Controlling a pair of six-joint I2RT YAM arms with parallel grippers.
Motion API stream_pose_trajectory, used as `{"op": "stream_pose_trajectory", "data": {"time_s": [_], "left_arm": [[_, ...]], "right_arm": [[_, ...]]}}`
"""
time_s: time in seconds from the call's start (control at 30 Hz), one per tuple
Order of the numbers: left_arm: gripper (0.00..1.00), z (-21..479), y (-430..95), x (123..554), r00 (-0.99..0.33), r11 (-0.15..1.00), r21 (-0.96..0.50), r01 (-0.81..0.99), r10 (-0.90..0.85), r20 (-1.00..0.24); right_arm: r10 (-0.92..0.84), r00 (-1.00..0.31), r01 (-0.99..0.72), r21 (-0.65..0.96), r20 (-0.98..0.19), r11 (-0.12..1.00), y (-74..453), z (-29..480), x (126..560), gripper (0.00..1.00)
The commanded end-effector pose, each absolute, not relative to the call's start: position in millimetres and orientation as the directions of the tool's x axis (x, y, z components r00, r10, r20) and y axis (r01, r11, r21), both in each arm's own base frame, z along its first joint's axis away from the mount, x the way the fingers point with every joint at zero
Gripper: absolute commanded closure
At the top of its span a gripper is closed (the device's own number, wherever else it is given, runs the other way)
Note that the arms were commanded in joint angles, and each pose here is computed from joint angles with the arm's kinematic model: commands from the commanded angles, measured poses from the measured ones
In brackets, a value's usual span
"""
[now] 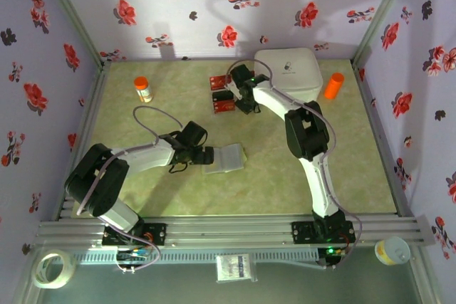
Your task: Put the credit cards into the card holder
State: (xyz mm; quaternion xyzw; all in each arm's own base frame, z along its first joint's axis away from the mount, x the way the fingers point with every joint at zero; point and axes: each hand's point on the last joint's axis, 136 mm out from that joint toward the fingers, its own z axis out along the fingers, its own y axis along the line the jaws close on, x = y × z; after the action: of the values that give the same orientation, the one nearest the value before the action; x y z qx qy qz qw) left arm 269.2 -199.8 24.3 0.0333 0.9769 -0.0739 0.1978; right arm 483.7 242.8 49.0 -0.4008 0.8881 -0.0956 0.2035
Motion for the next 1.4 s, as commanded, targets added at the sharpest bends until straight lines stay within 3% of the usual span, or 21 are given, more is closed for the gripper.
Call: {"op": "stream_pose_trajectory", "data": {"time_s": [0.0,0.23,0.43,0.8,1.0,1.37], "left_arm": [[0.0,14,-201,262,-0.93,0.985,-0.136,0.104,0.047,-0.365],[0.0,14,-200,261,-0.929,0.985,-0.137,0.105,0.048,-0.367],[0.0,15,-201,262,-0.928,0.985,-0.139,0.107,0.048,-0.369],[0.0,14,-200,261,-0.928,0.985,-0.138,0.106,0.047,-0.37],[0.0,15,-200,262,-0.927,0.985,-0.138,0.106,0.048,-0.371],[0.0,15,-199,261,-0.929,0.985,-0.135,0.106,0.049,-0.368]], "right_arm": [[-0.771,-0.581,-0.689,-0.346,-0.261,0.637,248,49,479,0.7],[-0.783,-0.572,-0.712,-0.326,-0.242,0.621,257,43,469,0.86],[-0.797,-0.555,-0.742,-0.292,-0.239,0.604,275,41,454,0.89],[-0.789,-0.548,-0.771,-0.196,-0.279,0.606,310,46,427,0.89],[-0.786,-0.551,-0.76,-0.22,-0.279,0.611,307,53,430,0.78],[-0.787,-0.543,-0.75,-0.252,-0.294,0.612,305,67,439,0.78]]}}
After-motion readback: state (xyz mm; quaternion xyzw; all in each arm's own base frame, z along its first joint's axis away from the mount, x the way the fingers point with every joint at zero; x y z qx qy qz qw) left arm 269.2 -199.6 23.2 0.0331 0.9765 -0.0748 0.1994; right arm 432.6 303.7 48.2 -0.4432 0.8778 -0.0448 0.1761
